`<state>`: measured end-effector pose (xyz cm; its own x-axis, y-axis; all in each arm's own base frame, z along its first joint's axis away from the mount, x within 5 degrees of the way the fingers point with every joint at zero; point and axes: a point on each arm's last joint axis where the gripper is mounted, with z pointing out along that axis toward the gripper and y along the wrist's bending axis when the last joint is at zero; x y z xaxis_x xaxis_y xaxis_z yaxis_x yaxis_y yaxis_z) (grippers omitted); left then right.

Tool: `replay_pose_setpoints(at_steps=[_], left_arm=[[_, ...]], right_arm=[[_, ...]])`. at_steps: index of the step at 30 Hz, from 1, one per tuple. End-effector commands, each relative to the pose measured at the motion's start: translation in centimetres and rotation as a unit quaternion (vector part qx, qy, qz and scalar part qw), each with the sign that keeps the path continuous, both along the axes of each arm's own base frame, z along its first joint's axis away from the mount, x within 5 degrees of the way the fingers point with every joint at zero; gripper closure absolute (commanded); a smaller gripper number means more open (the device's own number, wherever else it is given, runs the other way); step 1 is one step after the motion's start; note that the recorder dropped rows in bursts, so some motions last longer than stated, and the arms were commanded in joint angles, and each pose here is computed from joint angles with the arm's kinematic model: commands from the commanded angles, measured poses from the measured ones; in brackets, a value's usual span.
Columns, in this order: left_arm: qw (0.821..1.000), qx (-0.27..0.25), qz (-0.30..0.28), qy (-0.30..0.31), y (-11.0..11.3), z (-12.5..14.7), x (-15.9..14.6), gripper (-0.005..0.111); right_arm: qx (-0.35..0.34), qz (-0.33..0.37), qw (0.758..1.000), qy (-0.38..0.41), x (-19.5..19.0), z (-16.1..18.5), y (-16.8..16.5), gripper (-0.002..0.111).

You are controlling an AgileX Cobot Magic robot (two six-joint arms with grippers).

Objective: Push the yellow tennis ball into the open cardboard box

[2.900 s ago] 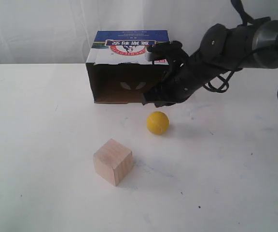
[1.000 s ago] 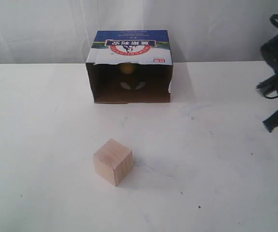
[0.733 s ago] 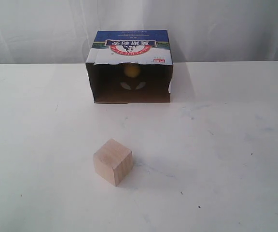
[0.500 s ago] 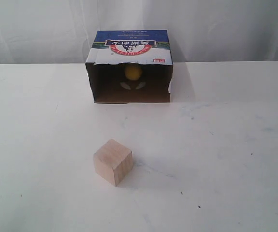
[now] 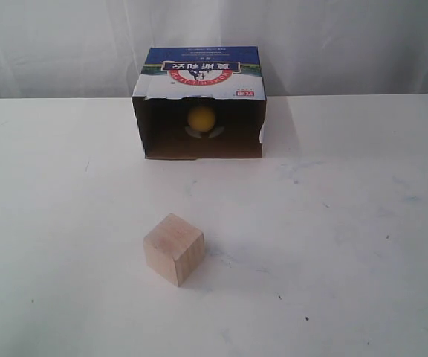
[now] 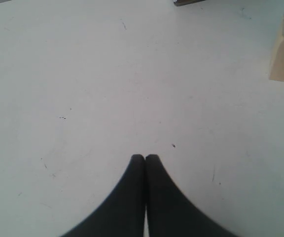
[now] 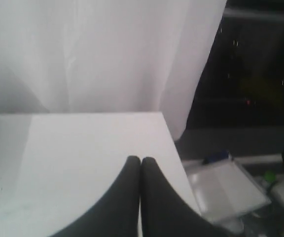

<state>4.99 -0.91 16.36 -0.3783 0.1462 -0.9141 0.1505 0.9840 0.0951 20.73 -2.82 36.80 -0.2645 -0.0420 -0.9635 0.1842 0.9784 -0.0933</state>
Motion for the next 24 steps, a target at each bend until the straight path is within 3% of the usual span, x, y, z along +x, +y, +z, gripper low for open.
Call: replay_pose_setpoints(at_steps=[1,15,21,24], left_arm=[[1.0,-0.004,-0.003,-0.001,-0.1,-0.1,0.0,0.107],[1.0,-0.004,-0.003,-0.001,-0.1,-0.1,0.0,0.107],[1.0,-0.004,-0.003,-0.001,-0.1,-0.1,0.0,0.107],[1.0,-0.004,-0.003,-0.001,-0.1,-0.1,0.0,0.107]], right_arm=[[-0.012,-0.008,0.999,-0.033,-2.7,1.3,0.0,0.108],[-0.014,-0.018,0.998,-0.066,-5.4,2.7,0.0,0.108],[-0.006,-0.048,0.999,-0.013,-5.7,1.7,-0.4,0.108],[-0.052,-0.028,0.998,-0.026,-6.4,2.3,-0.2,0.108]])
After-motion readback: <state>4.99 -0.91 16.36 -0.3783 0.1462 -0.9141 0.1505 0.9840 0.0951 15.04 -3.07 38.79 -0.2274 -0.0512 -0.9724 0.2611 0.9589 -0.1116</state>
